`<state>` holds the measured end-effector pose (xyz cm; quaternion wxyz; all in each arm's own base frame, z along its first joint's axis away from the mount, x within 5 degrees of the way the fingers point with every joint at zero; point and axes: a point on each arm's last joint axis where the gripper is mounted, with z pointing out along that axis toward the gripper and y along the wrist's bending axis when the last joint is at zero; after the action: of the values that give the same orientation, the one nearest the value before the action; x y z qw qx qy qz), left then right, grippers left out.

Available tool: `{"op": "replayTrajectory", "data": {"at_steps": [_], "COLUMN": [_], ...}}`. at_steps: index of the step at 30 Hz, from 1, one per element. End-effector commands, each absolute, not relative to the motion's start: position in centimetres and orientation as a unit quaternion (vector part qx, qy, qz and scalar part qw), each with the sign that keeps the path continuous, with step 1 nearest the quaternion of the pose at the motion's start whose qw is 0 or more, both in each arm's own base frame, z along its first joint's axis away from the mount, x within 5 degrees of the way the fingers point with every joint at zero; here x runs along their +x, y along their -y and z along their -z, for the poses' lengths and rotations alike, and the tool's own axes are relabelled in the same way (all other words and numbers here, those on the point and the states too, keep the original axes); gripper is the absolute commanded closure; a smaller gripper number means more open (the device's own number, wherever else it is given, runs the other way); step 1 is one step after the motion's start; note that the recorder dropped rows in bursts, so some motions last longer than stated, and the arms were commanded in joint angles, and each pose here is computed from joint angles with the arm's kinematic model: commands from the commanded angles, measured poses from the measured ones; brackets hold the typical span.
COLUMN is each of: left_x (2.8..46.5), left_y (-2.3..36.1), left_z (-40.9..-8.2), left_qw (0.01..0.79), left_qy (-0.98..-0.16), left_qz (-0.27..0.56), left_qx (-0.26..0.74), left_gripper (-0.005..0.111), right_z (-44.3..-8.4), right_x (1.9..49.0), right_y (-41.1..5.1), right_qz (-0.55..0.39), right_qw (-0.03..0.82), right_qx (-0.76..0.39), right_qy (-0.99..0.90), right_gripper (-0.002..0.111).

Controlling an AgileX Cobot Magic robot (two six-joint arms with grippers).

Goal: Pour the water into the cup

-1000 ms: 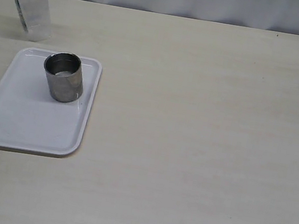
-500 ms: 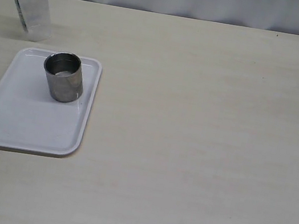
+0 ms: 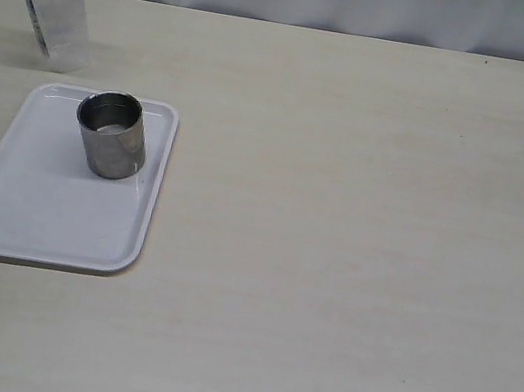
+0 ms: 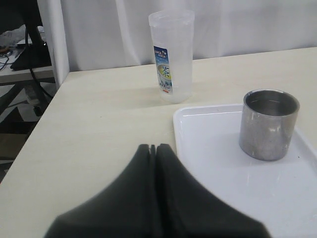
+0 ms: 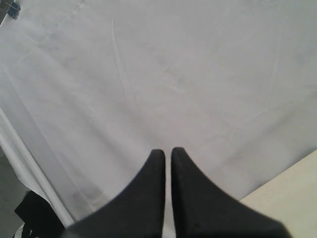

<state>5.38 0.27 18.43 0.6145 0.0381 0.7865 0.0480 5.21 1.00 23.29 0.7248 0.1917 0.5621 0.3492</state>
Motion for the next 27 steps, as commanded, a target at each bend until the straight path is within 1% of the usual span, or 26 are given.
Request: {"op": "replayTrajectory", "data": {"at_steps": [1,14,19,23,24,27], "left_x": [5.4,5.4,5.4,5.4,5.4,5.4], "left_y": [-0.2,-0.2,-0.2,-0.2,-0.2,-0.2], "left_z": [-18.4,-18.4,-18.4,-18.4,-18.4,-18.4], "left_qw": [0.618,0.618,0.618,0.618,0.618,0.618], "left_qy": [-0.784,-0.784,-0.784,-0.784,-0.784,-0.784], "left_qz": [-0.045,-0.044,-0.044,-0.044,-0.044,-0.044], "left_qx": [0.04,0.04,0.04,0.04,0.04,0.04], "left_gripper": [0.107,0.107,0.107,0.107,0.107,0.107], "right_z": [-23.3,-23.2,-22.0,-19.8,-19.2,-18.9], "right_x": [5.2,5.2,5.5,5.6,5.5,5.5], "right_y": [-1.0,-0.9,-0.3,0.6,0.8,0.8], "right_qz": [-0.349,-0.344,-0.307,-0.244,-0.218,-0.195], "right_qw": [0.727,0.727,0.698,0.631,0.615,0.608], "right_qx": [0.193,0.194,0.236,0.31,0.314,0.297], "right_qy": [-0.558,-0.562,-0.603,-0.668,-0.689,-0.71], "right_gripper": [0.104,0.104,0.104,0.104,0.104,0.104]}}
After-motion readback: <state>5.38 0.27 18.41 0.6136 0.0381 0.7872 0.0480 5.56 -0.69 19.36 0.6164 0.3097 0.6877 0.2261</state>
